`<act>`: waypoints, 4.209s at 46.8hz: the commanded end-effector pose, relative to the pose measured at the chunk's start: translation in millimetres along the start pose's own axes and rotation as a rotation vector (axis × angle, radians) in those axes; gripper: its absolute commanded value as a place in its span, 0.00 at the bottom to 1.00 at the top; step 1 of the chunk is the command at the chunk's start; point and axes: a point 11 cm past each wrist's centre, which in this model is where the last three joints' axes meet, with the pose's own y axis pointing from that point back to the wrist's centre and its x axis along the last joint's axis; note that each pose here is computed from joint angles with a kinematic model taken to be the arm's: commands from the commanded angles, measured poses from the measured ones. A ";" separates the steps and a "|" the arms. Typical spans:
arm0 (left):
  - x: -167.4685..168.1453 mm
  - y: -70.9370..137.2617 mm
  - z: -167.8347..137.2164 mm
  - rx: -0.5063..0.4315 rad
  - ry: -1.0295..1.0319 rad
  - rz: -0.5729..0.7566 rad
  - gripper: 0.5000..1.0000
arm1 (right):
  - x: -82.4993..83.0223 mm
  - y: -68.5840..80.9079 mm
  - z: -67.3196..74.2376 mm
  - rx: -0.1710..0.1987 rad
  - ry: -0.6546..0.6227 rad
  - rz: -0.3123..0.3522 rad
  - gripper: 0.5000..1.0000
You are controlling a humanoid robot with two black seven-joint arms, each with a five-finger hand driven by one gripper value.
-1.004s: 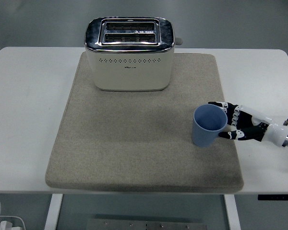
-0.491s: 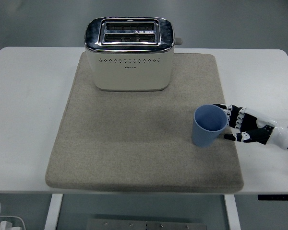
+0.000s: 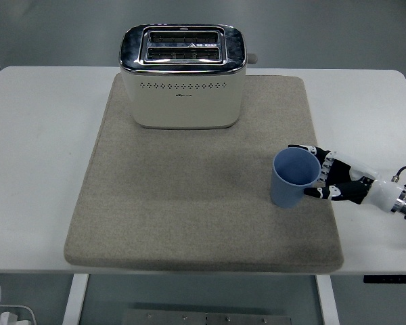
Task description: Put the water cup in front of the bread machine
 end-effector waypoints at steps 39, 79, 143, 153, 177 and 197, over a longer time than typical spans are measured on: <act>0.0 0.0 0.0 0.000 0.000 0.000 1.00 | -9.2 -14.7 -0.6 0.034 -0.010 -0.021 0.86; 0.0 0.0 0.0 0.000 0.000 0.000 1.00 | -26.3 -63.1 -25.2 0.157 -0.008 -0.049 0.41; 0.0 0.0 0.0 0.000 0.000 0.000 1.00 | -143.2 -201.3 -30.4 0.251 0.245 0.017 0.64; 0.0 0.0 0.0 0.000 0.000 0.000 1.00 | -130.2 -201.7 -22.7 0.179 0.255 0.074 0.71; 0.0 0.0 0.0 0.000 0.000 0.000 1.00 | -127.1 -203.2 -30.5 0.183 0.214 0.040 0.86; 0.0 0.0 0.0 0.000 0.000 0.000 1.00 | -93.8 -188.6 -49.9 0.209 0.184 0.034 0.86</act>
